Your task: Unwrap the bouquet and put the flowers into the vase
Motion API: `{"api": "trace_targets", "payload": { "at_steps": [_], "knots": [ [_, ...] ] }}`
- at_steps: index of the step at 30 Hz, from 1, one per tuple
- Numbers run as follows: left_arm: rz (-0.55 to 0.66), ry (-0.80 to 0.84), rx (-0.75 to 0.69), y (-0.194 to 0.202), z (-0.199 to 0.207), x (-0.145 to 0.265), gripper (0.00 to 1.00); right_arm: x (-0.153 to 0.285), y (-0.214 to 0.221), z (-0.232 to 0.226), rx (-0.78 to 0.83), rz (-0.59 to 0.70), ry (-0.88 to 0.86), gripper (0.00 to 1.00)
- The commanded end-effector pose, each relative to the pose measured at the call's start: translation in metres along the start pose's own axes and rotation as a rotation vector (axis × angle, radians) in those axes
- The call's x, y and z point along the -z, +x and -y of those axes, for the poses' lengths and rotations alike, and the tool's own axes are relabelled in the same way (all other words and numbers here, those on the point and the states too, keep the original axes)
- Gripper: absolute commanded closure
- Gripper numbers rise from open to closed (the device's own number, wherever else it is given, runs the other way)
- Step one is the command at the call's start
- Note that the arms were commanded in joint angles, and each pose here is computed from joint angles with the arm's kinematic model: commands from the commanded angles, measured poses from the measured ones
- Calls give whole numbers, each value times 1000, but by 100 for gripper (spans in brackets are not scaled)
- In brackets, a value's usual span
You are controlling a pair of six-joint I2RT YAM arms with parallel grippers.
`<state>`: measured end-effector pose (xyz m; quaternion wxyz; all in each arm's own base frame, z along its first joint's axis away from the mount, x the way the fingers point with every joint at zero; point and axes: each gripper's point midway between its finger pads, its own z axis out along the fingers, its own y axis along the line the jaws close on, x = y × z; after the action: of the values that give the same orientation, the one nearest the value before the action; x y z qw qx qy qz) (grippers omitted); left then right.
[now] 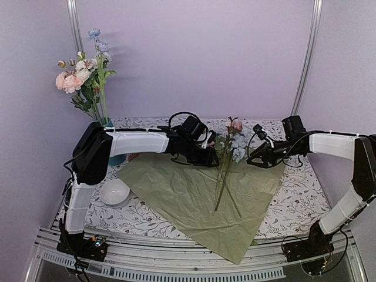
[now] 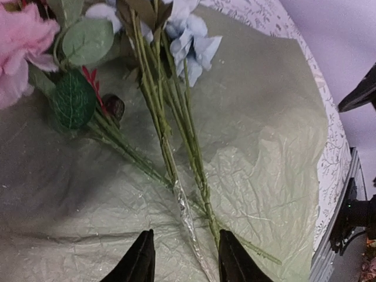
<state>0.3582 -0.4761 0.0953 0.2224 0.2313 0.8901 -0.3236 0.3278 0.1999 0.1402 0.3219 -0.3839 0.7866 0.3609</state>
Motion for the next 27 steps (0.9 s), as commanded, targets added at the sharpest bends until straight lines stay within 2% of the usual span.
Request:
{"api": "trace_targets", "payload": {
  "at_steps": [1, 12, 19, 27],
  "knots": [
    [-99, 8, 44, 24, 6, -11, 62, 1, -7, 4, 8, 18, 2, 34],
    [-149, 73, 85, 42, 7, -41, 65, 0, -5, 6, 2, 13, -1, 34],
    [-176, 111, 108, 51, 8, -56, 72, -1, -4, 6, 2, 10, -2, 34],
    [-169, 171, 107, 50, 16, -62, 84, -2, -2, 6, -1, 8, -6, 34]
  ]
}}
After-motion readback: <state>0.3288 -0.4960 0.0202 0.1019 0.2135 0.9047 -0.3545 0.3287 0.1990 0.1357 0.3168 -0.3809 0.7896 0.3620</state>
